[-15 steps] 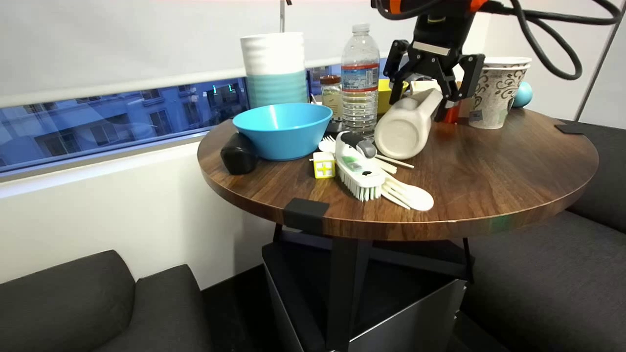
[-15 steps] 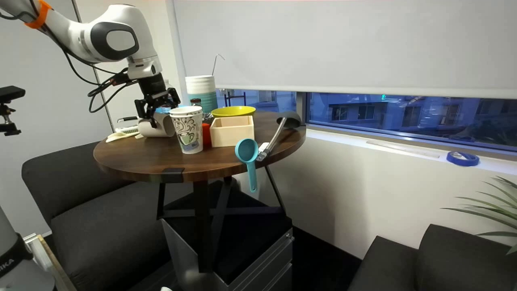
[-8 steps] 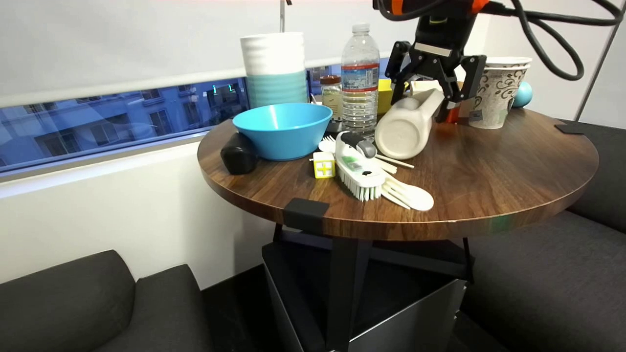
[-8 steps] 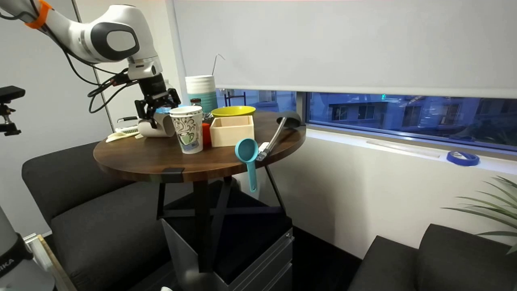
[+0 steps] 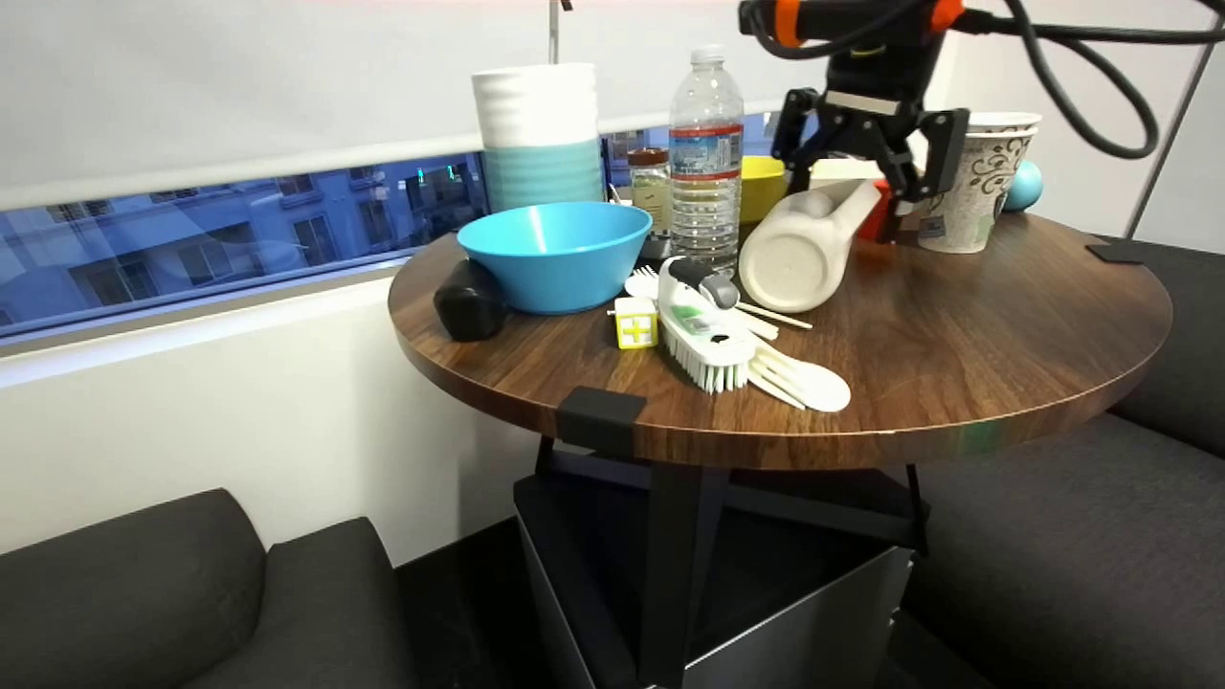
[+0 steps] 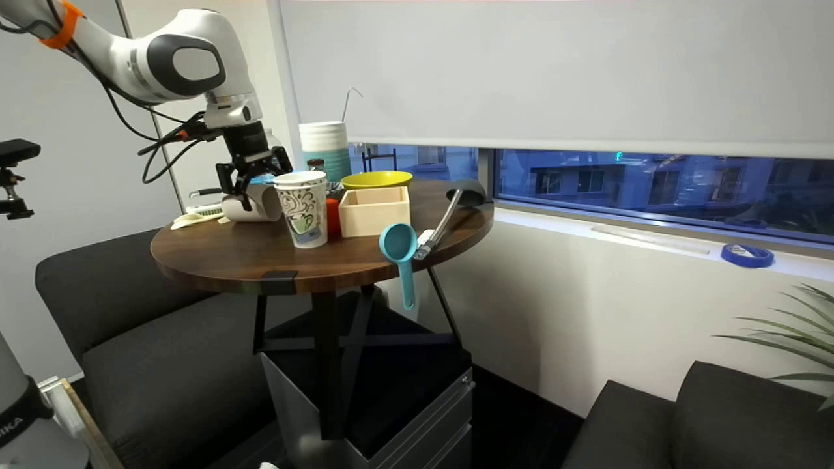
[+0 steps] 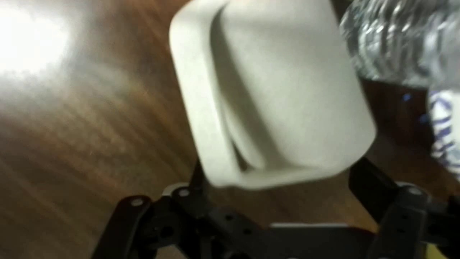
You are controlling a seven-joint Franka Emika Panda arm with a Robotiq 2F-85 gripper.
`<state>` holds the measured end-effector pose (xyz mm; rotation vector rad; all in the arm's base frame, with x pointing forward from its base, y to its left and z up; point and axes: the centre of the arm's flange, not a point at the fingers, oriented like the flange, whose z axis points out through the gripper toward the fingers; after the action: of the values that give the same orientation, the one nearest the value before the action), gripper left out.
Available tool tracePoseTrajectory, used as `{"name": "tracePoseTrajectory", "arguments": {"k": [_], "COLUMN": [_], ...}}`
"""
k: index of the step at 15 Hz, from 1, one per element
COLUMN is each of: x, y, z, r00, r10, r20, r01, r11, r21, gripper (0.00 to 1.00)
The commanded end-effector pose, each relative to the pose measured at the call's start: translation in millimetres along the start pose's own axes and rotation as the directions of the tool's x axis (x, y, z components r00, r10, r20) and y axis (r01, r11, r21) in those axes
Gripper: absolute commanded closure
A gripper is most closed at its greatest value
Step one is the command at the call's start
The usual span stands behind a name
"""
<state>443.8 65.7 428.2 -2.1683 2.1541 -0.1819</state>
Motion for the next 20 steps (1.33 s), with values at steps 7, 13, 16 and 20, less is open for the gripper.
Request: {"name": "tracePoseTrajectory", "arguments": {"k": [7,13,16,20], "x": [169.0,168.2,168.3,181.4], "y": [25.1,6.7,6.5,20.8], "z": [-35.5,-30.2,-30.3,-30.4], "r00": [0.982,0.980,0.980,0.976], "r10": [0.185,0.199,0.199,0.217], "r20": [-0.033,0.000,0.001,0.009], "r01": [-0.186,-0.199,-0.199,-0.217], "r11": [0.982,0.980,0.980,0.975], "r21": [-0.018,-0.023,-0.023,-0.052], "gripper": [0.00,0.00,0.00,0.00]}}
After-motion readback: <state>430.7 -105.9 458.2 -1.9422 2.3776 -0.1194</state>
